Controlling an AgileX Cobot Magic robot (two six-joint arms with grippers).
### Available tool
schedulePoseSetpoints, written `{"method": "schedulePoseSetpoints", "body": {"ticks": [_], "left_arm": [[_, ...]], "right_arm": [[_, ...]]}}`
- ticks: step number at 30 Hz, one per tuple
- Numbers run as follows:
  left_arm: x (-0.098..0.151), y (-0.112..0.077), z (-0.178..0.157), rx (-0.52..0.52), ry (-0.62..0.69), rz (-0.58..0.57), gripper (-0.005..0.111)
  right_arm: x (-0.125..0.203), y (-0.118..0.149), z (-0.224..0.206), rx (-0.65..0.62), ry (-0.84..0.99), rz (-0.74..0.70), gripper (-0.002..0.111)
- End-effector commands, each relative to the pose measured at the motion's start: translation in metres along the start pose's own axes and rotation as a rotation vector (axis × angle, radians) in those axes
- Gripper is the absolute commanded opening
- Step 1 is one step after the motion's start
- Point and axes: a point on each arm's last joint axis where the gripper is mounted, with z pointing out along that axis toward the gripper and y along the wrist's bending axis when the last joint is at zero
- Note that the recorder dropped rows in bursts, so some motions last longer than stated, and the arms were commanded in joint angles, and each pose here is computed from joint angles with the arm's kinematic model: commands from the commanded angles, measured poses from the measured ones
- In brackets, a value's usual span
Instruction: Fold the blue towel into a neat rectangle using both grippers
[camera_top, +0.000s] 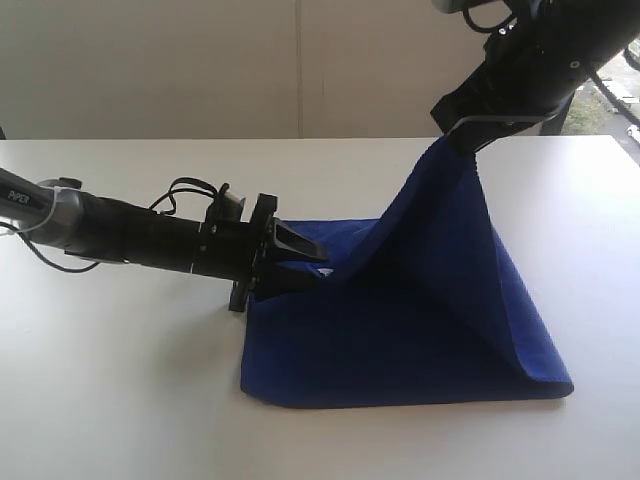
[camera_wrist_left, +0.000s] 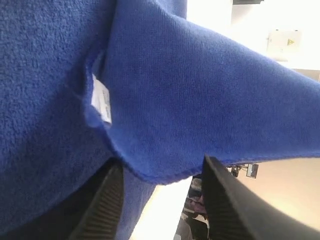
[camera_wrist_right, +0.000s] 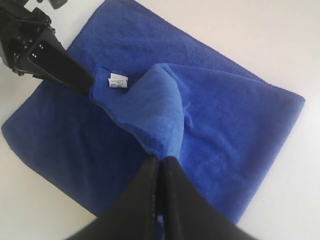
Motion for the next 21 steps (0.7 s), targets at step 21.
{"method": "schedulePoseSetpoints", "body": {"ticks": [21], "left_arm": [[-0.002,0.001,-0.002,-0.024,0.02,0.081,0.034]], "right_arm": [[-0.01,0.003,-0.029,0.052,-0.182,0.005,0.0]]}}
